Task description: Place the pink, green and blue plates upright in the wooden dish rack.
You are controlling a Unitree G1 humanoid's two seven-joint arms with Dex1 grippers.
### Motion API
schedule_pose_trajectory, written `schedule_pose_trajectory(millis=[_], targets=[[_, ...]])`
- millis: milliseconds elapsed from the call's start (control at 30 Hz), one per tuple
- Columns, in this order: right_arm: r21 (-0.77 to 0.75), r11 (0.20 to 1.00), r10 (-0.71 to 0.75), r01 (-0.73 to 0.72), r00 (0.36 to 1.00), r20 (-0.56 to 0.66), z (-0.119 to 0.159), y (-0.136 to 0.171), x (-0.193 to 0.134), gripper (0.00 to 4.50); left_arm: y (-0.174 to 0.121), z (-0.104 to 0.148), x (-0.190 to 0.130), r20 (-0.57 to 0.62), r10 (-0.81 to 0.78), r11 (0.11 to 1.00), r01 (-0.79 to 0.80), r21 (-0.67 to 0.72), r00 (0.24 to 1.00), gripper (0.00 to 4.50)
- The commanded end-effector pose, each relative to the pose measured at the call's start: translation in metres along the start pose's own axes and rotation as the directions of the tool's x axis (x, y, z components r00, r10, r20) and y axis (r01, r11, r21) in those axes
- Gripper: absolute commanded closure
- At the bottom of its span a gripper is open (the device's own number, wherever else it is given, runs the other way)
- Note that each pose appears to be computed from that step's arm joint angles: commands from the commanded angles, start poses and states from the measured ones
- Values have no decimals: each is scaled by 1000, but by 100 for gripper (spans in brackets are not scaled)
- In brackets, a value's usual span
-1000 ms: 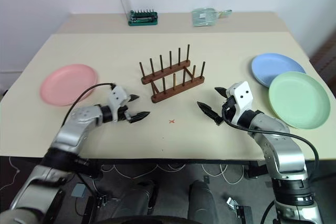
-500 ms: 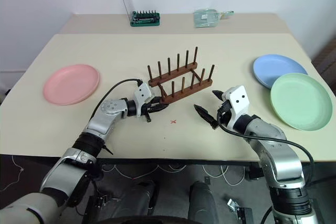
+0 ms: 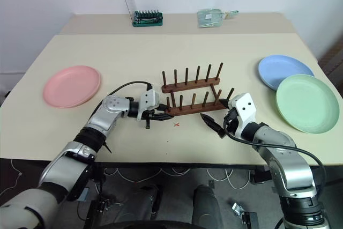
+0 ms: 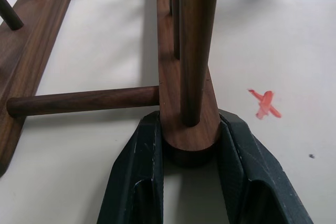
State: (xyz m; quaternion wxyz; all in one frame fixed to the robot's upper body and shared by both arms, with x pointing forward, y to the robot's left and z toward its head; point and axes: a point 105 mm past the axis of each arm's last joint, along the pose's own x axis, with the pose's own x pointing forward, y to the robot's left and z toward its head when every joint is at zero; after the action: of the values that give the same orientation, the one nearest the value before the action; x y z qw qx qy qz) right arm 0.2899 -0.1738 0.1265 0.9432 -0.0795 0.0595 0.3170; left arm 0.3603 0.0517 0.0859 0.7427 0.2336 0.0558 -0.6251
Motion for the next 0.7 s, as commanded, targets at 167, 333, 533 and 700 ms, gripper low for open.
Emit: schedule_pose_trajectory(millis=[167, 333, 533, 700], targets=[[-50, 997, -52, 54, 998, 30, 11, -11, -11, 0, 15, -22, -25, -84, 87, 995, -91, -43, 993, 35], [-59, 997, -51, 49, 998, -44, 0, -19, -21, 87, 4, -29, -55, -77, 110, 982, -120, -146, 991, 92], [-89, 995, -52, 39, 987, -155, -22, -23, -20, 395, -32, -29, -63, -88, 39, 979, -56, -198, 995, 369], [-165, 985, -96, 56, 963, -250, -41, -26, 2, 450, -56, -12, -30, -48, 9, 977, -19, -212, 999, 448]])
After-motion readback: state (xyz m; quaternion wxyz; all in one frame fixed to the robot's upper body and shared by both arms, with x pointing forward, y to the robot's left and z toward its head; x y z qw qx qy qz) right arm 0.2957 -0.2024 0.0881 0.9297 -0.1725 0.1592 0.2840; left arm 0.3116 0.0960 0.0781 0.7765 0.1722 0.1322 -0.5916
